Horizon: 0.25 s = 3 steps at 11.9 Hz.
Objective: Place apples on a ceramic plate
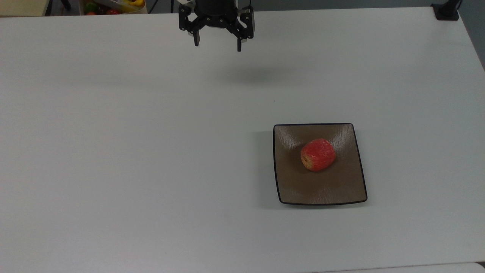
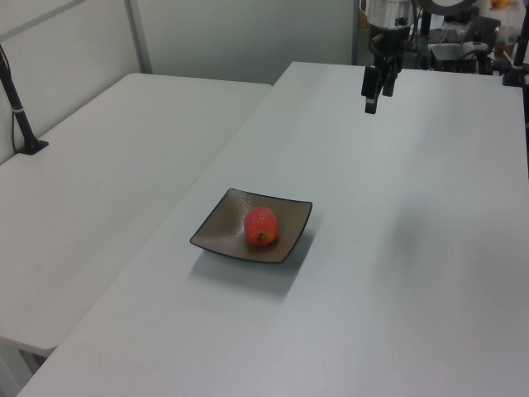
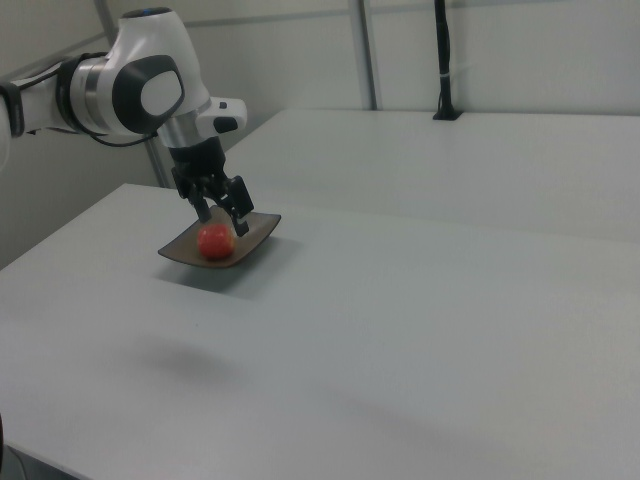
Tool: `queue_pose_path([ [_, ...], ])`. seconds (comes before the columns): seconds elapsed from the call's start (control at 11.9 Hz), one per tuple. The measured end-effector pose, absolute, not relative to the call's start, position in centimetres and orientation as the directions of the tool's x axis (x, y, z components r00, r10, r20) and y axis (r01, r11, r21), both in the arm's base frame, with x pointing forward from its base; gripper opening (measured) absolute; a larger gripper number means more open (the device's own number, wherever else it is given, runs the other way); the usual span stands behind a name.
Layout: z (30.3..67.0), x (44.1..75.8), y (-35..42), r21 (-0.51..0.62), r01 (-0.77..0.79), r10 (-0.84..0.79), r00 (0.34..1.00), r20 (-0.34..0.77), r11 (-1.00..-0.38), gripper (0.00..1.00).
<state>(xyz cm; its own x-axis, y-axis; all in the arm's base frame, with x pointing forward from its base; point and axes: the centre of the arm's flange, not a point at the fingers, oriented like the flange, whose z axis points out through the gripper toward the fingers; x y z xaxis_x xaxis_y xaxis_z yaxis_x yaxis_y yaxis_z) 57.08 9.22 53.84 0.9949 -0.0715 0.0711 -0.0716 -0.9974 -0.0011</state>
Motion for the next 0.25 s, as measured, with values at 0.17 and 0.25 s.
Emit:
queue_pose_path([
  [0.17, 53.69, 57.04, 9.21, 0.002, -0.04, -0.04, 0.997, 0.068, -0.999, 1.0],
  [0.25, 53.49, 56.98, 9.19, 0.006, 0.006, 0.007, 0.998, 0.063, -1.0, 1.0],
])
